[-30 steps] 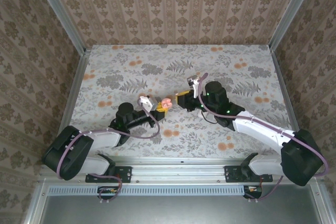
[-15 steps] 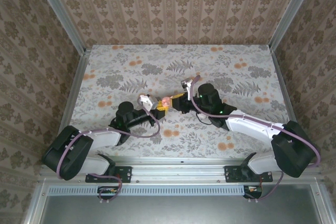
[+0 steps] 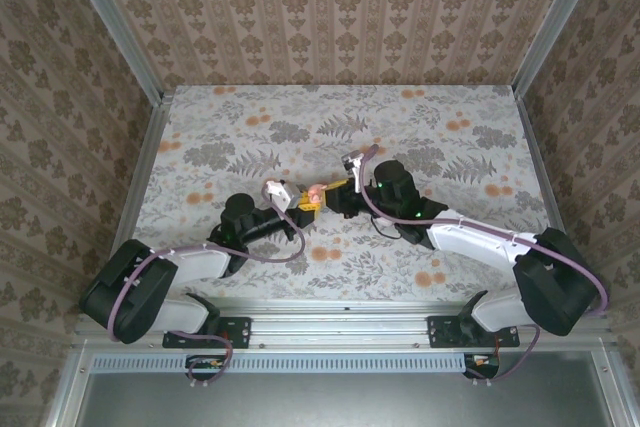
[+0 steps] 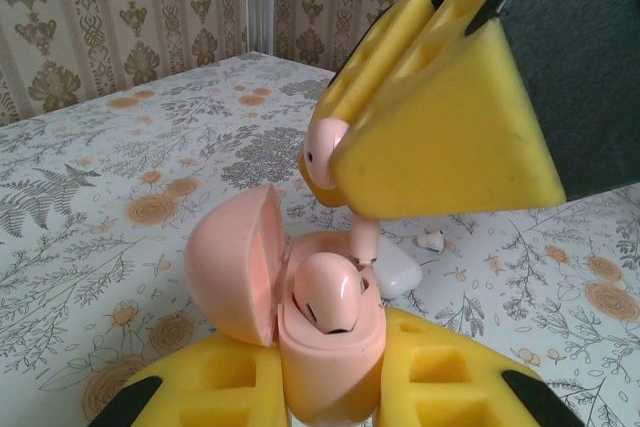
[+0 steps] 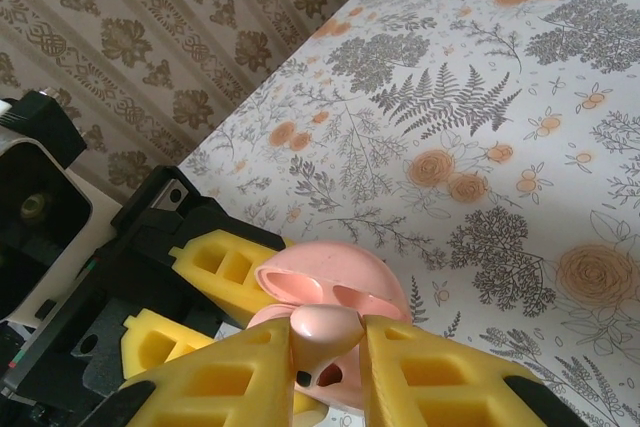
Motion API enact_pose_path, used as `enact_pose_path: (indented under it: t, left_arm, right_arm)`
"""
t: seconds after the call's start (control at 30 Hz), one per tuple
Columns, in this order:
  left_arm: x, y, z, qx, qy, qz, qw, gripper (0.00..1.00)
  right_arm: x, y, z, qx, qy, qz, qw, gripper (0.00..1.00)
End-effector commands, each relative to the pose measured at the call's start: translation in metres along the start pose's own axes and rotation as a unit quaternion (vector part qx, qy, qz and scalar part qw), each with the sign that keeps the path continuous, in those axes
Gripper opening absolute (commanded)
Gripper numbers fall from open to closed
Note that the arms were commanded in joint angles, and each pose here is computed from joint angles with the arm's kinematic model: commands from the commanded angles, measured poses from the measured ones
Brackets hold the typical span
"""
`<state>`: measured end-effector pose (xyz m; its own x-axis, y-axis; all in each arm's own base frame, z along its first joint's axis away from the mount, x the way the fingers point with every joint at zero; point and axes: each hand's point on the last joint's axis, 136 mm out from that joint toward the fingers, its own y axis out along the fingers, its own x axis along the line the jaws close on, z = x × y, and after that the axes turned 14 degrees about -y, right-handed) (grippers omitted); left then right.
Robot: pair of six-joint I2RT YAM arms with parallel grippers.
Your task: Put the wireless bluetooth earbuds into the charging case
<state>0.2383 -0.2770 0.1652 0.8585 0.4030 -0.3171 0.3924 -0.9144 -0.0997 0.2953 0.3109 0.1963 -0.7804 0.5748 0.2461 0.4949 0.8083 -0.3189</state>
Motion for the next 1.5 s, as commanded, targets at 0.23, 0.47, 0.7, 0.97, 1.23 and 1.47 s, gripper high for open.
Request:
enact_pose_path:
  t: [0.23, 0.47, 0.7, 0.97, 1.23, 1.47]
  left_arm:
    - [-0.007, 0.001, -0.025, -0.039, 0.016, 0.014, 0.999, 0.06]
    - [-0.006, 0.002, -0.025, -0.041, 0.015, 0.015, 0.999, 0.06]
    - [-0.007, 0.002, -0.027, -0.044, 0.018, 0.016, 0.999, 0.06]
    - [-0.008, 0.001, -0.029, -0.046, 0.020, 0.015, 0.999, 0.06]
    - [-0.007, 0.001, -0.030, -0.048, 0.021, 0.013, 0.999, 0.06]
    - [-0.007, 0.001, -0.031, -0.049, 0.022, 0.011, 0.998, 0.06]
  right_arm:
    - [-0.004, 0.003, -0.001, 0.003, -0.008, 0.016, 1.000, 0.23]
    - [-0.003, 0.003, 0.000, 0.004, -0.006, 0.015, 1.000, 0.23]
    - [-0.001, 0.006, 0.005, 0.011, -0.001, 0.008, 1.000, 0.23]
    - [-0.001, 0.008, 0.011, 0.022, -0.003, 0.012, 1.000, 0.23]
    - [0.005, 0.008, 0.008, 0.019, -0.009, 0.005, 1.000, 0.23]
    - [0.002, 0.009, 0.007, 0.033, -0.036, 0.039, 0.998, 0.21]
